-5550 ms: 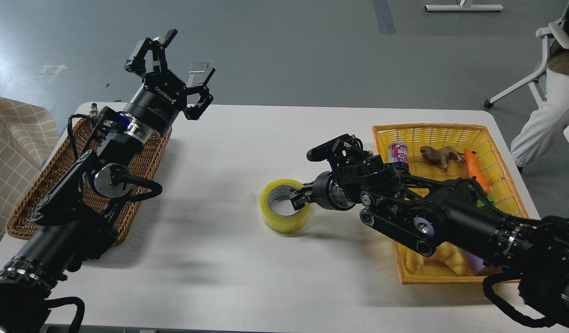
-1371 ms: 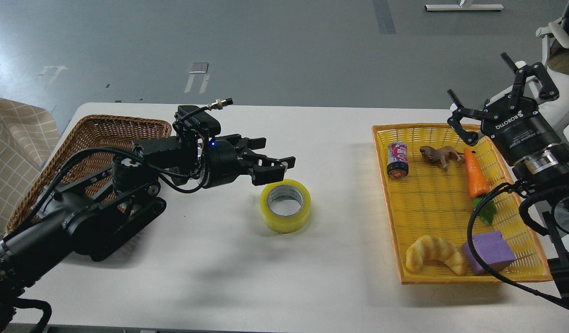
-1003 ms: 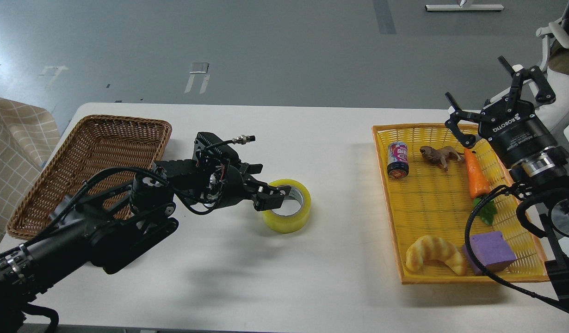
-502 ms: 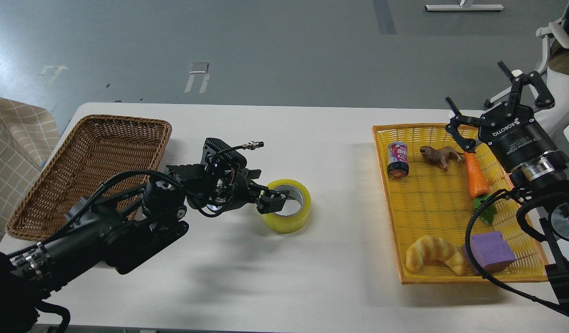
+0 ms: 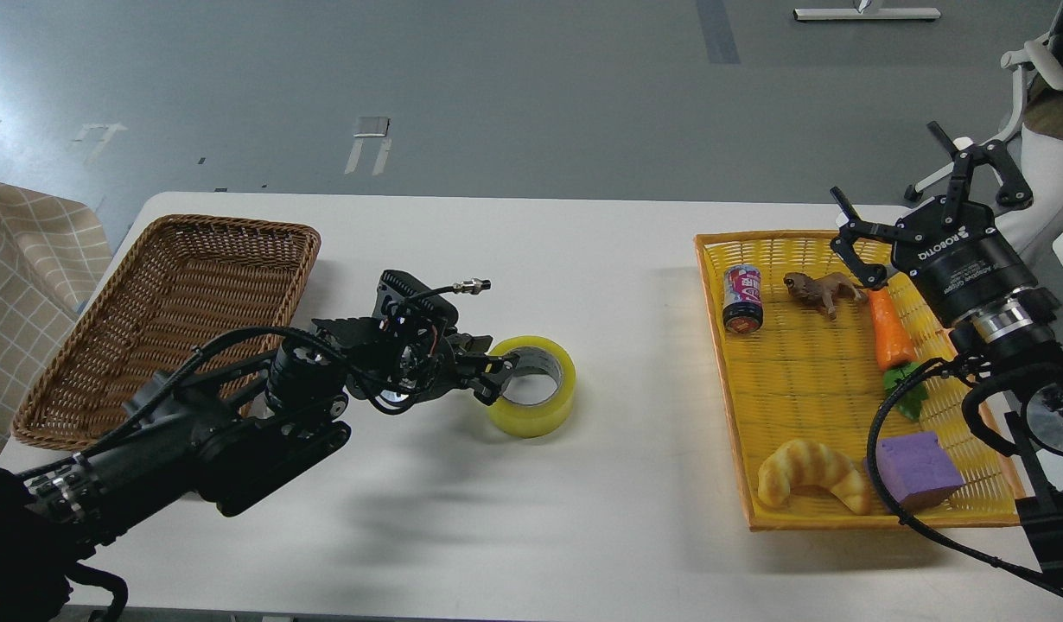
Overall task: Place and transfer tape with both arms
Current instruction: 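Close the left gripper on the tape roll's rim, then lift the tape roll and carry it over the wicker basket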
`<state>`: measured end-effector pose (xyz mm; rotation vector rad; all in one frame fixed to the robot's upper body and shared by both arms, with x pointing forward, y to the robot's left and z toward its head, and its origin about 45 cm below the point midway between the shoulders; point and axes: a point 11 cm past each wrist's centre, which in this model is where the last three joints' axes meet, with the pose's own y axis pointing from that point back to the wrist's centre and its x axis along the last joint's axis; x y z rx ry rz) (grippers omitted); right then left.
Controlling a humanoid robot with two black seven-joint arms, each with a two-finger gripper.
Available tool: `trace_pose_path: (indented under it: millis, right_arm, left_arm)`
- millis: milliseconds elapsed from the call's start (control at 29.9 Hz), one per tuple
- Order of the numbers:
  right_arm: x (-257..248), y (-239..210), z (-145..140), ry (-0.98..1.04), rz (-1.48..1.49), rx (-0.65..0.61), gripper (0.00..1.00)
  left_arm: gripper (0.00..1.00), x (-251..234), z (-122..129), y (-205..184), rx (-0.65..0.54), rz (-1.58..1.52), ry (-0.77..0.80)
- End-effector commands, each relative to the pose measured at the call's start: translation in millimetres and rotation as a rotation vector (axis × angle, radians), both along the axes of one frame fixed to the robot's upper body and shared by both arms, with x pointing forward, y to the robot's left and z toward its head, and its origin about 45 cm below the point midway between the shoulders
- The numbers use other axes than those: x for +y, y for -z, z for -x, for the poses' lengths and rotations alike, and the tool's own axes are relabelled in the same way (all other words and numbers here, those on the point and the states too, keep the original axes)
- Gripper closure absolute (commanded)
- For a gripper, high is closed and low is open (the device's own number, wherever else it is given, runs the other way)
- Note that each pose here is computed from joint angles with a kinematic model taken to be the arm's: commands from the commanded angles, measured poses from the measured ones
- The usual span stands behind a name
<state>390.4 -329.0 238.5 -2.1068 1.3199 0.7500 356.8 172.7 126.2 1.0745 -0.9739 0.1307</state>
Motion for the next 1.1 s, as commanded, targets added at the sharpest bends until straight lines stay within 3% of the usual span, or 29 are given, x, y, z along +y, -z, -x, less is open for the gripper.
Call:
trace_pose_path:
  millis: [0,468,802,1070]
  right_arm:
    - [-0.7,3.3,1.3,0.002,0.0,0.008,0.0]
    - [-2.1,3.1,1.5,0.007,-0.002,0.007,0.0]
    - [0.3,4.7,1.8,0.005,-0.009,0.009,0.0]
    - [6.8,3.7,1.7,-0.004,-0.026,0.002,0.0]
  left_arm:
    - [1.0,-8.2,-1.6,-6.6,-0.007,0.025,0.029]
    - [1.0,7.8,-34.3,-51.7,-0.123,-0.002,0.021]
    - [1.0,83.6,-58.4,-89.9,-0.203,-0.109,-0.069]
    - [1.0,146.7,-59.2,-116.1,-0.206,-0.103,-0.171]
